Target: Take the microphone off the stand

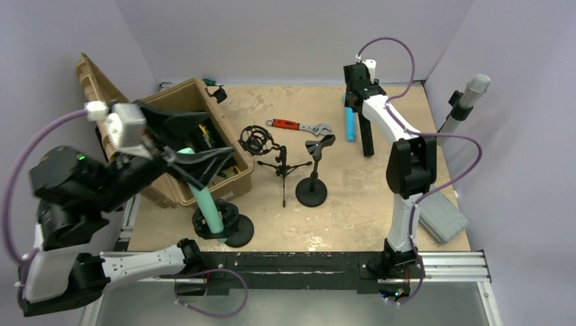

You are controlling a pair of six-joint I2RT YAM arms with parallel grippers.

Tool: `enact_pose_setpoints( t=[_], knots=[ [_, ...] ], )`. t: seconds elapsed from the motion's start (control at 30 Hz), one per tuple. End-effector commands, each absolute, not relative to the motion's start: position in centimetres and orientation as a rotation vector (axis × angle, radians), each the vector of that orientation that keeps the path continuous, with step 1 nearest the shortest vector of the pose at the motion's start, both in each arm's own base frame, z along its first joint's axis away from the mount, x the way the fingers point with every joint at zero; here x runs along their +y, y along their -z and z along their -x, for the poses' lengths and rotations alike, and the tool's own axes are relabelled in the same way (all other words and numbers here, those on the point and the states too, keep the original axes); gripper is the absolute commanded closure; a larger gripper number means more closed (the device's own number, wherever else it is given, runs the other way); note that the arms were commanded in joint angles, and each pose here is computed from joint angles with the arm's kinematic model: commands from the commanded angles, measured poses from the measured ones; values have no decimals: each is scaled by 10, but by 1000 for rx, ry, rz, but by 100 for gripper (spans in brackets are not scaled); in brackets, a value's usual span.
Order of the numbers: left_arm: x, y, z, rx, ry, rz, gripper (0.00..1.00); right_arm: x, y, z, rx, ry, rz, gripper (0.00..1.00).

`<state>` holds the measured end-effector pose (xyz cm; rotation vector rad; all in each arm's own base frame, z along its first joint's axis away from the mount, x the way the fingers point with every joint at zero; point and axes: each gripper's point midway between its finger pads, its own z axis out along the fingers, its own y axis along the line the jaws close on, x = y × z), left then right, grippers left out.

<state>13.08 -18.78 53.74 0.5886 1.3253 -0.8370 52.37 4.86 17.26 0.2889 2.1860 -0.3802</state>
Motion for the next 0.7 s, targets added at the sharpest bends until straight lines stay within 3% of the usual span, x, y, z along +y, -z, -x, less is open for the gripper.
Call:
enact_pose_setpoints(
  t=[0.0,0.33,0.67],
  knots=[
    [-150,-519,-139,1322,659,-558,6,40,-185,-566,2133,321,-324,100],
    [-98,-519,-124,1163,602,-452,7,23,-148,-608,2142,247,-335,100],
    [-88,-510,-119,1107,593,-437,7,15,-128,-654,2101,228,-321,100]
  ],
)
